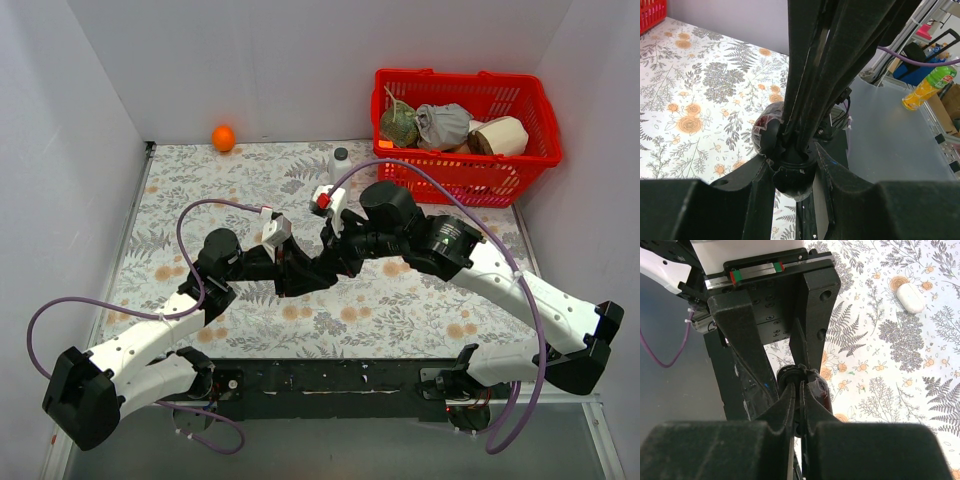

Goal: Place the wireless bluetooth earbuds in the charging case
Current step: Adjust the earbud with the charging case.

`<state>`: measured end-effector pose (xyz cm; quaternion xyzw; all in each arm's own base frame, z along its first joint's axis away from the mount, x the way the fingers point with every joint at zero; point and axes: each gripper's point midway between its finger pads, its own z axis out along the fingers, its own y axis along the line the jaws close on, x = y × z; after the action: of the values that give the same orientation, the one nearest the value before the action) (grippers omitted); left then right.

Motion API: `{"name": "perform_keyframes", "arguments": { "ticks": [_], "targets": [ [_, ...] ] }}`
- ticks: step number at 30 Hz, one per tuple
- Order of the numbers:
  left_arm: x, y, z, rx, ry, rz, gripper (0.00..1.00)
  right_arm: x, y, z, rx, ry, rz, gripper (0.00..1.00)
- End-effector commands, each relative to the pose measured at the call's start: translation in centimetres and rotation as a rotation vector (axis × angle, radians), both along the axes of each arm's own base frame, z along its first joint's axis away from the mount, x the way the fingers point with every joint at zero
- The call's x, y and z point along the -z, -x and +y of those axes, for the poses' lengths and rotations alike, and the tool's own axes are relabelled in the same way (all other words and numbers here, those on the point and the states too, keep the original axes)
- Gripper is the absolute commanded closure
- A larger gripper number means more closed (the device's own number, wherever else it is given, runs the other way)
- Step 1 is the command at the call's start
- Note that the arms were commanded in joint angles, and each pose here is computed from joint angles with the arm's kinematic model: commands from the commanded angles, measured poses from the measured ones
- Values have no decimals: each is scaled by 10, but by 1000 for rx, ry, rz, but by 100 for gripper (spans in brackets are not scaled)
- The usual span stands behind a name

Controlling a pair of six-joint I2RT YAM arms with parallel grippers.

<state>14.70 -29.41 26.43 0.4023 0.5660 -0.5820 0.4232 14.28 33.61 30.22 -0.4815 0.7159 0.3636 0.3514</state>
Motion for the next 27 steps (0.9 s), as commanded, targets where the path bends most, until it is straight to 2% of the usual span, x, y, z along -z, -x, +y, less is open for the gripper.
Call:
{"name": "perform_keyframes", "arguments": {
  "ticks": [1, 7, 12, 27],
  "targets": [
    [-21, 1, 1, -3, 44, -70, 100, -11, -1, 1, 7, -40, -23, 97],
    [-21, -1, 2, -27, 53, -72, 100, -12, 1, 0, 11, -58, -15, 99],
    [-20, -3, 3, -48, 63, -76, 100, -25, 2, -1, 37, -149, -28, 99],
    [-20, -6, 5, -71, 69, -85, 100, -35, 5, -4, 41, -209, -44, 99]
  ]
}}
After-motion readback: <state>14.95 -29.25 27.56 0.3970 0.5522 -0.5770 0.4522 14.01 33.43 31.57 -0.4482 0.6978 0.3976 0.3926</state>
